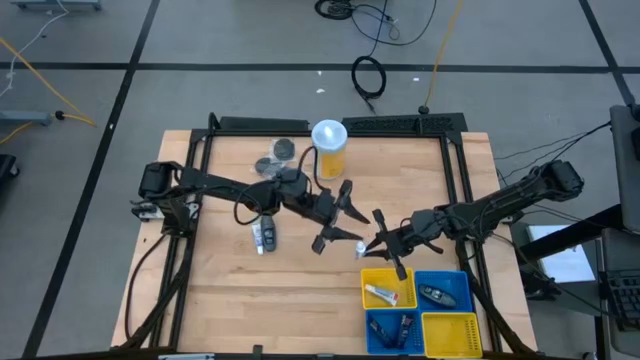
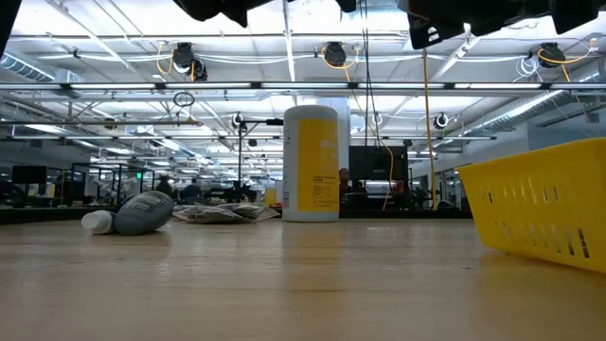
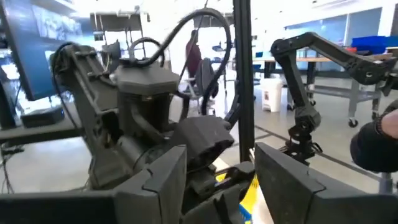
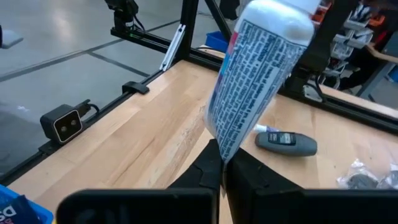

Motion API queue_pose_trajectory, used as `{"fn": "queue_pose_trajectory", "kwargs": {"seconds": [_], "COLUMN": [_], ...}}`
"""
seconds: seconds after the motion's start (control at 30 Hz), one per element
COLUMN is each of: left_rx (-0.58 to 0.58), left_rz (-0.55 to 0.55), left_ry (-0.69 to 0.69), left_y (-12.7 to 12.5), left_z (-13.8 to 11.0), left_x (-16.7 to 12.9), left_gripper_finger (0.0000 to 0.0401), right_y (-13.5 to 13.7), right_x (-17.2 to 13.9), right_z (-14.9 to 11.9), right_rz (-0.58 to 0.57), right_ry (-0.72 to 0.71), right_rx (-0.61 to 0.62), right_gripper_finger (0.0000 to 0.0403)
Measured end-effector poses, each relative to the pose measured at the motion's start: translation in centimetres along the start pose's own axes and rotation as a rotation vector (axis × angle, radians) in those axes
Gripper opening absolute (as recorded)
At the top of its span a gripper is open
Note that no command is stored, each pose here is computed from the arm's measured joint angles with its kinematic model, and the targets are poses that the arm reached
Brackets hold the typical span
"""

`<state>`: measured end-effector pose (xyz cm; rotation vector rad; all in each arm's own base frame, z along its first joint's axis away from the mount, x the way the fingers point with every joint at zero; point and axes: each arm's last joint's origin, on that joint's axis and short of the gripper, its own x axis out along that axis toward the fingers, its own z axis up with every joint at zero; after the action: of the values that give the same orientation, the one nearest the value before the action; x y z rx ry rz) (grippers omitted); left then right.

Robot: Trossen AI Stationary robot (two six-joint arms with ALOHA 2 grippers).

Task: Pick & Place Travel size toiletries
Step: Put the toothpaste into the top yellow basket

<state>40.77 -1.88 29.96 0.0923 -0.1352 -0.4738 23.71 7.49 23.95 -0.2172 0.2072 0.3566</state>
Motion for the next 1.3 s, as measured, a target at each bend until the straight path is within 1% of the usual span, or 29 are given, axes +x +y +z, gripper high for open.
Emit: {"fn": "queue_pose_trajectory", "kwargs": {"seconds": [0.1, 0.23, 0.4, 0.73, 0.87, 0.93, 1.03, 1.17, 1.3], "left_rx": [-0.030, -0.102, -0.214, -0.397, -0.467, -0.488, -0.521, -0.561, -0.564], "left_rz": [0.006, 0.005, 0.038, 0.222, 0.294, 0.323, 0.349, 0.363, 0.358], "left_ry": [0.034, 0.119, 0.282, 0.552, 0.645, 0.687, 0.711, 0.729, 0.738], "left_y": [0.2, -0.1, -0.4, -0.8, -1.0, -1.1, -1.2, -1.3, -1.6], "left_z": [0.4, 1.1, 0.8, -1.1, -1.9, -2.2, -2.4, -2.6, -2.6], "left_x": [-0.5, -1.3, -2.4, -3.8, -4.4, -4.6, -4.8, -4.9, -4.8], "left_gripper_finger": [0.0197, 0.0199, 0.0200, 0.0200, 0.0200, 0.0200, 0.0200, 0.0200, 0.0200], "right_y": [0.1, 0.3, 0.8, 1.7, 2.3, 2.6, 3.0, 3.7, 4.5], "right_x": [0.0, -0.4, -1.2, -2.0, -2.3, -2.3, -2.1, -1.4, -0.5], "right_z": [-0.1, -0.5, -0.4, 0.1, 0.3, 0.2, -0.1, -0.8, -1.7], "right_rz": [0.004, 0.017, 0.034, 0.071, 0.138, 0.151, 0.155, 0.197, 0.207], "right_ry": [0.013, 0.071, 0.112, 0.322, 0.376, 0.394, 0.434, 0.493, 0.553], "right_rx": [0.028, 0.075, 0.182, 0.339, 0.407, 0.440, 0.495, 0.559, 0.578], "right_gripper_finger": [0.0001, 0.0000, 0.0000, 0.0000, 0.0000, 0.0000, 0.0000, 0.0000, 0.0000]}}
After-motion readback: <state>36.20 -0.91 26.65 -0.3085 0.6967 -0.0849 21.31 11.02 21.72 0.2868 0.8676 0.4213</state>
